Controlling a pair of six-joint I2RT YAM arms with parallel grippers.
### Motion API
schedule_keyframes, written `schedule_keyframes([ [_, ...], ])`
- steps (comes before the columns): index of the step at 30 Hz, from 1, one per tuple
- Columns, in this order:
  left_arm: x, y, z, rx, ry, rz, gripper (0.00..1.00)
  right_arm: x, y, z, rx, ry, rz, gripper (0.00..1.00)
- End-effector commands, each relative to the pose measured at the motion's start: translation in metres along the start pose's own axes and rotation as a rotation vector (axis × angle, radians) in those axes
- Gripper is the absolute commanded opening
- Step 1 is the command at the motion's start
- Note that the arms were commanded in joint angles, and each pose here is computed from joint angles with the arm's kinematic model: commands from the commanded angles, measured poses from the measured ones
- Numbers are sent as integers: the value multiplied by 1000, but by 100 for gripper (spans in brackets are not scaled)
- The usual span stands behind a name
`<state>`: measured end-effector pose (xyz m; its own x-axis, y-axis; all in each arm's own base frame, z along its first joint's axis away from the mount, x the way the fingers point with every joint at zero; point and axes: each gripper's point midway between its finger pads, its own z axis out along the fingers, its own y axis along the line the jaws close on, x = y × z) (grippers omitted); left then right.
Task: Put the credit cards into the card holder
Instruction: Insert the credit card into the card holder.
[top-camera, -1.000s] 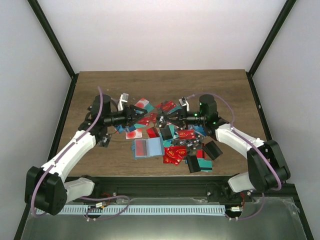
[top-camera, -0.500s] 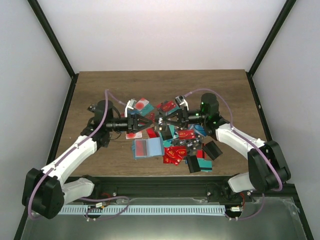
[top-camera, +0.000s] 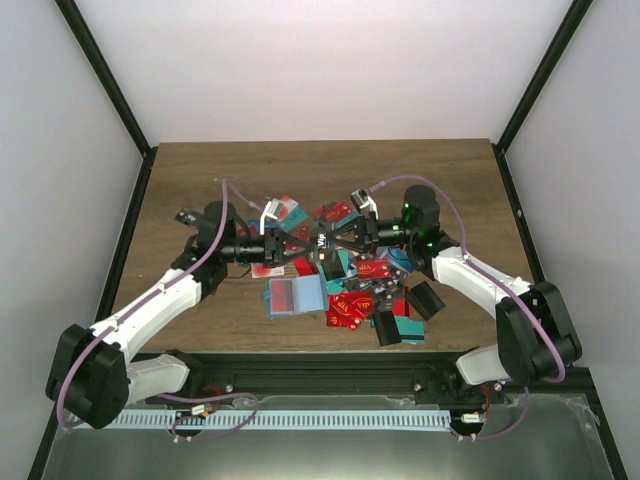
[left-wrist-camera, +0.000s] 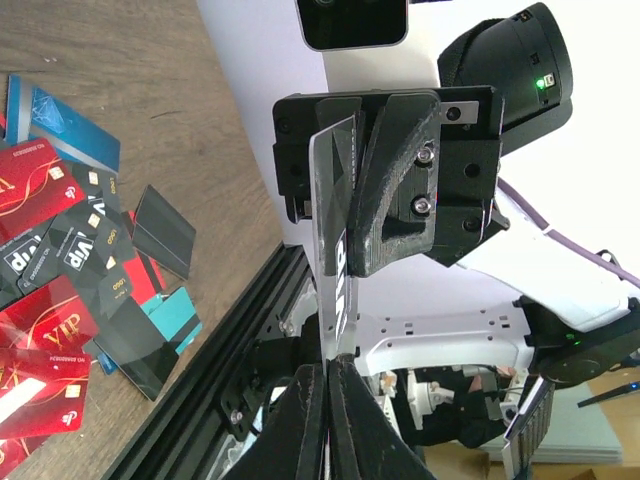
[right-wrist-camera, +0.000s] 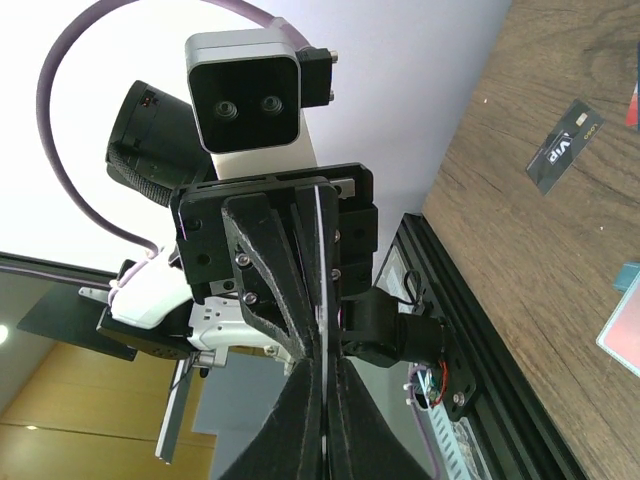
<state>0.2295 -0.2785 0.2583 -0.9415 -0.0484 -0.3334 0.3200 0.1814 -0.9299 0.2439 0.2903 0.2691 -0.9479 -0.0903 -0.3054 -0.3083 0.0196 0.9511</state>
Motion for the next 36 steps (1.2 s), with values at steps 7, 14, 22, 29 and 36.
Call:
schedule_keyframes([
  [7,9,24,-2,-99,8,-12,4,3,1,5,41,40,-39,43],
  [14,48,84,-35,-382,10,-104,4,12,-64,-3,273,-15,59,82],
  [22,85,143,-63,-557,12,-171,4,41,-108,5,356,36,112,74],
  [29,94,170,-58,-566,14,-219,4,53,-135,18,405,73,132,72],
  [36,98,187,-55,-557,-11,-220,4,56,-153,20,423,89,140,66],
])
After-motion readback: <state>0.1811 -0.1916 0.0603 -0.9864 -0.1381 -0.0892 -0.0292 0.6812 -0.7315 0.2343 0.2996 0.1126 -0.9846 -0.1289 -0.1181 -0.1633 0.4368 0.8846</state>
